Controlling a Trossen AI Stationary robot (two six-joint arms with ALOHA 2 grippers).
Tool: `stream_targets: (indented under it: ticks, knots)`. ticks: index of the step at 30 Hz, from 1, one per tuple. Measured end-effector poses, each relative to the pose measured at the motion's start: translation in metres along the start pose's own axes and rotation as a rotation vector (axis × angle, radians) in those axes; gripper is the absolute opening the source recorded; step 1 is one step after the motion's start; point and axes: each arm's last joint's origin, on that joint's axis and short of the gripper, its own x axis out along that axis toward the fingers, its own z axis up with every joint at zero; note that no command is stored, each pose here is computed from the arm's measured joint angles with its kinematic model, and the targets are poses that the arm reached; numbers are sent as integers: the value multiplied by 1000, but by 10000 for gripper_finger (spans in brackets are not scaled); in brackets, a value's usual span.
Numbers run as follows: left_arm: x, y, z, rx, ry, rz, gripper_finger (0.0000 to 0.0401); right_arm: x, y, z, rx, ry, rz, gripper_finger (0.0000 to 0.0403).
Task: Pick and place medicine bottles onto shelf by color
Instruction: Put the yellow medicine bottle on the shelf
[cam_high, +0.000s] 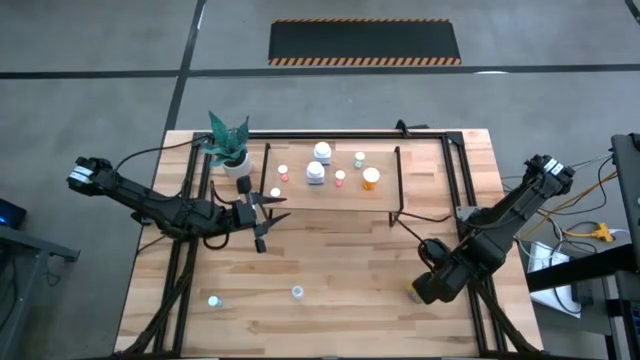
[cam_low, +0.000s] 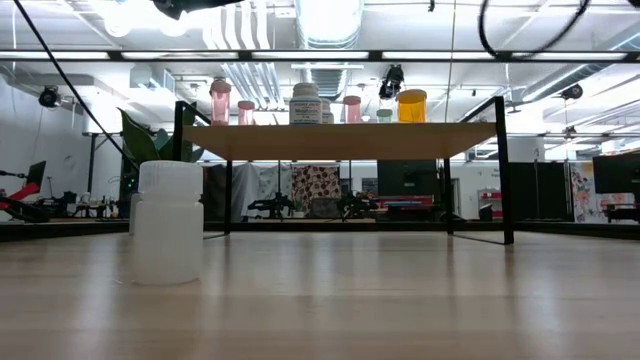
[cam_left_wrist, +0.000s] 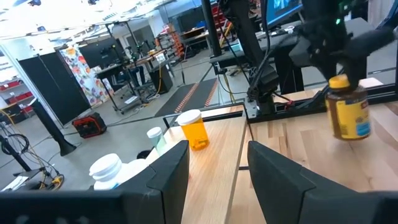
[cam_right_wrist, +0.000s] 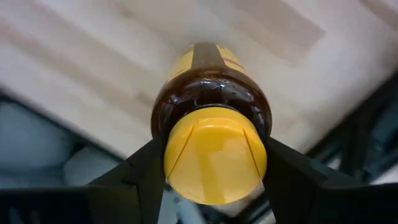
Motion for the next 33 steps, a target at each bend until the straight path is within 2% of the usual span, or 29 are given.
stream_targets:
  ticks: [7,12,16,21,24,27,33]
  knots:
    - [0,0,0,-1,-1,0,147,-28,36,25,-123,-139,139,208]
    - [0,0,0,0,-1,0,147,-34,72,55,-330,-108,113,209]
    - [0,0,0,2,2,-1,147,-52,91,79,-485,-123,52,210]
    - [0,0,0,3,3,-1,147,-83,109,110,-629,-243,16,210]
    - [0,0,0,3,3,-1,147,-101,115,128,-708,-299,34,211]
    - [0,0,0,3,3,-1,147,-115,116,143,-757,-402,-9,211]
    - [0,0,0,3,3,-3,147,-132,101,169,-712,-462,-108,211]
